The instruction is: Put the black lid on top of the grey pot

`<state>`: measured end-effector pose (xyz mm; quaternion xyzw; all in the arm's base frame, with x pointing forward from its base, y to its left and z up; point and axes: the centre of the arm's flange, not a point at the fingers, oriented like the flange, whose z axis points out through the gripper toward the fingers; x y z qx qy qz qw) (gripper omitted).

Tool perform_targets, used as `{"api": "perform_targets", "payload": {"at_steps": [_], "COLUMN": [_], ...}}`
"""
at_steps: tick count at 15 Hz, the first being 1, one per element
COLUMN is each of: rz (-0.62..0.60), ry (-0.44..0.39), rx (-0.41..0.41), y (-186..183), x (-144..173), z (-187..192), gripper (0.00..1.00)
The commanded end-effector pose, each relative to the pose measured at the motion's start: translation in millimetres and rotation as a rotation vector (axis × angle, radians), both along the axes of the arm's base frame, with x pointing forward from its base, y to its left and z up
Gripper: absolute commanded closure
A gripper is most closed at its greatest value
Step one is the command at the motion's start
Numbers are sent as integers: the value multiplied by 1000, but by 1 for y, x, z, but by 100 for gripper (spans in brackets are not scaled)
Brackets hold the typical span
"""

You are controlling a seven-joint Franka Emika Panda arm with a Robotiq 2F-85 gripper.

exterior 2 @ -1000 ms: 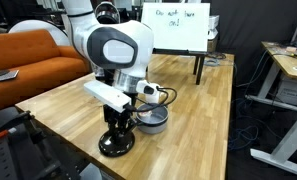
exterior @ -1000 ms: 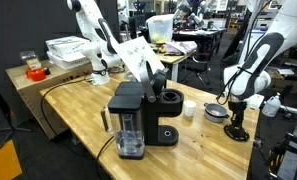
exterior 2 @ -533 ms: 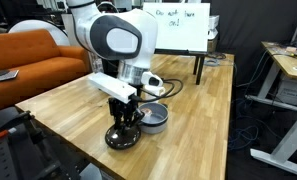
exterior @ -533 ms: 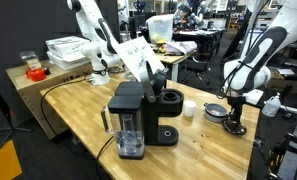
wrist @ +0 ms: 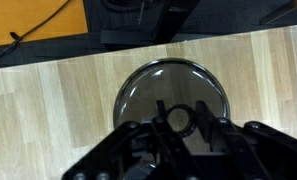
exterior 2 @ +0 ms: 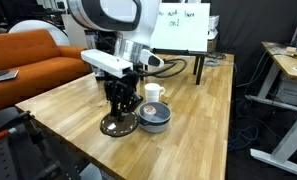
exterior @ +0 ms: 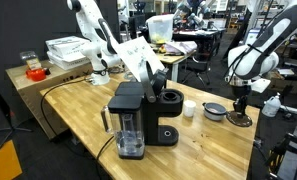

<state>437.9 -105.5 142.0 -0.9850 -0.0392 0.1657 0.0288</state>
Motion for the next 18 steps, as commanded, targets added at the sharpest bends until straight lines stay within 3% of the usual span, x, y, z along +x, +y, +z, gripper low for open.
{"api": "perform_targets", "payload": {"at_steps": [1, 7, 12, 18], "rz": [-16, -21, -15, -11], "ry": [32, 37, -37, -69], "rx": [7, 10, -15, -54], "y": [2, 3, -3, -24], "x": [-13, -18, 11, 56], "z": [13, 22, 49, 43], "gripper": [77, 78, 79, 78]}}
